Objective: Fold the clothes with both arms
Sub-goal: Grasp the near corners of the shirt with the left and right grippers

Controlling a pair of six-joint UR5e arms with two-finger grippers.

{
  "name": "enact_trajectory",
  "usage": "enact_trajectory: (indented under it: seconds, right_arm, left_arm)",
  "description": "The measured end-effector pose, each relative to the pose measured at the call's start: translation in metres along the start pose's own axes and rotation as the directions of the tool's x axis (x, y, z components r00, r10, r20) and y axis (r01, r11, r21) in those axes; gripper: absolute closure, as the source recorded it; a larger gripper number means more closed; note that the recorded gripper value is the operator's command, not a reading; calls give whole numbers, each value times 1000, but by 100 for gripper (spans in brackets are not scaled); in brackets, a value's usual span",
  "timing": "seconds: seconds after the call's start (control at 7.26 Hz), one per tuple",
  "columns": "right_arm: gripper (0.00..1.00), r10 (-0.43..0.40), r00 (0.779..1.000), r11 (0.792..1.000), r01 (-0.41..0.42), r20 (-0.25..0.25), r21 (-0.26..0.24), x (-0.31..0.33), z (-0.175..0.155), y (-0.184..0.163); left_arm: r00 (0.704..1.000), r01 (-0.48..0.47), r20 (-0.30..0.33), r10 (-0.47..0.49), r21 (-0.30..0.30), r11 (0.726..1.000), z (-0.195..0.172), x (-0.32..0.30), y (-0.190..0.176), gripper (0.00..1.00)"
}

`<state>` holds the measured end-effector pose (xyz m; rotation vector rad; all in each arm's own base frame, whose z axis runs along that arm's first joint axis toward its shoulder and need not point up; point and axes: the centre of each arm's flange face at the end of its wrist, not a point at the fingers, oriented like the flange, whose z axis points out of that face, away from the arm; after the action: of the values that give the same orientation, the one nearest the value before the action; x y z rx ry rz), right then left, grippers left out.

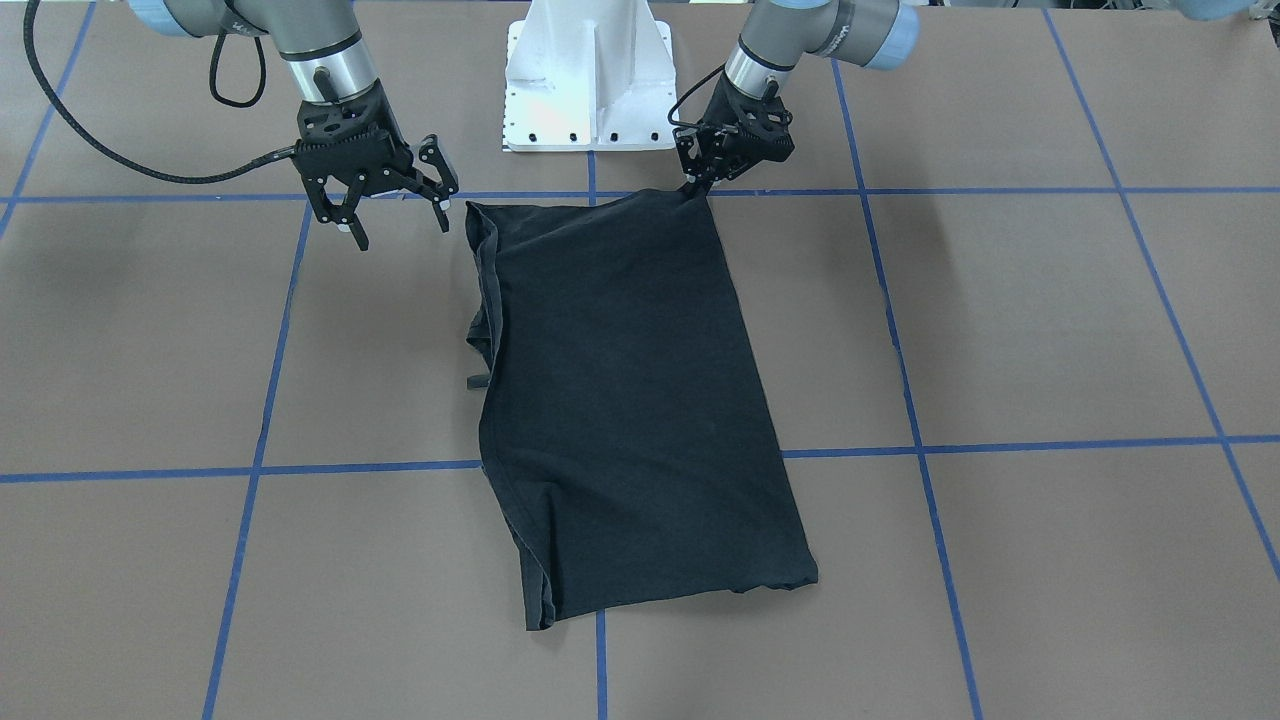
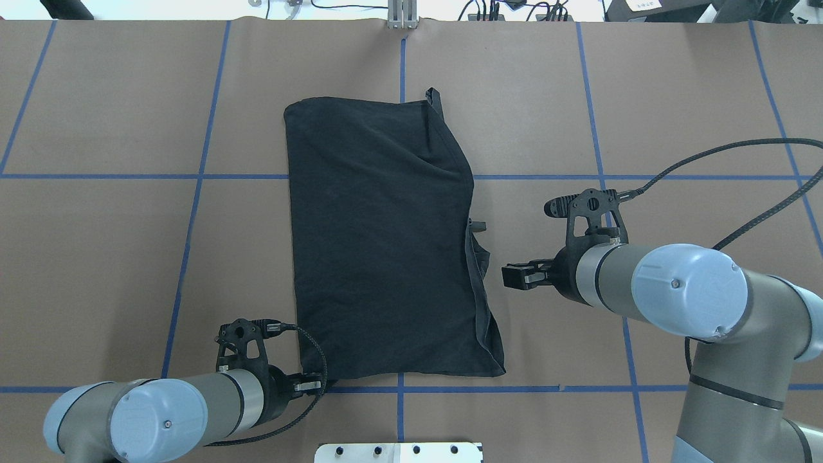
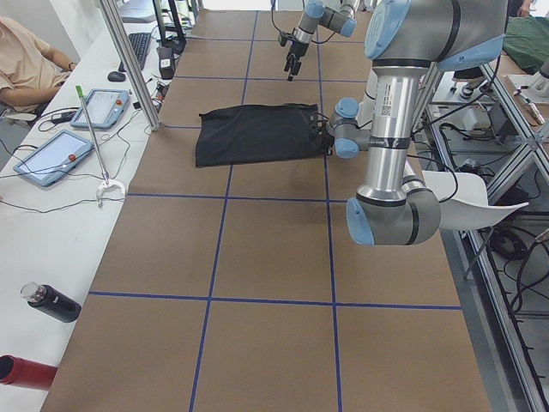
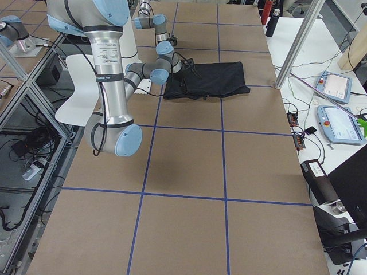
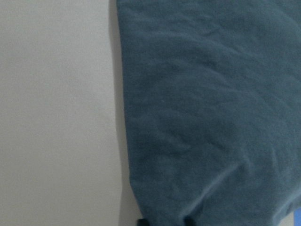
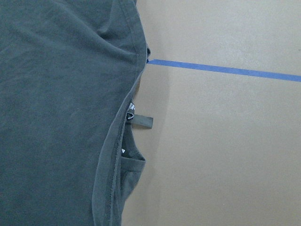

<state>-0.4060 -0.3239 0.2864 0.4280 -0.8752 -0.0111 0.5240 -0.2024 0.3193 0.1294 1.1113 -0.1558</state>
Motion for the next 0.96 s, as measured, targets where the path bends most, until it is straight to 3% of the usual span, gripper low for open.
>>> enact_trajectory:
  seconds: [0.55, 0.96]
  right_arm:
    - [0, 109, 994, 994, -109, -18, 13, -10, 17, 5]
    - [5, 244, 970, 968, -242, -25, 70, -79, 70, 3]
  left_arm:
    - [1000, -4, 3, 4, 7, 1000, -28, -21, -7, 100]
    - [1000, -7, 5, 7, 6, 1000, -37, -28, -7, 100]
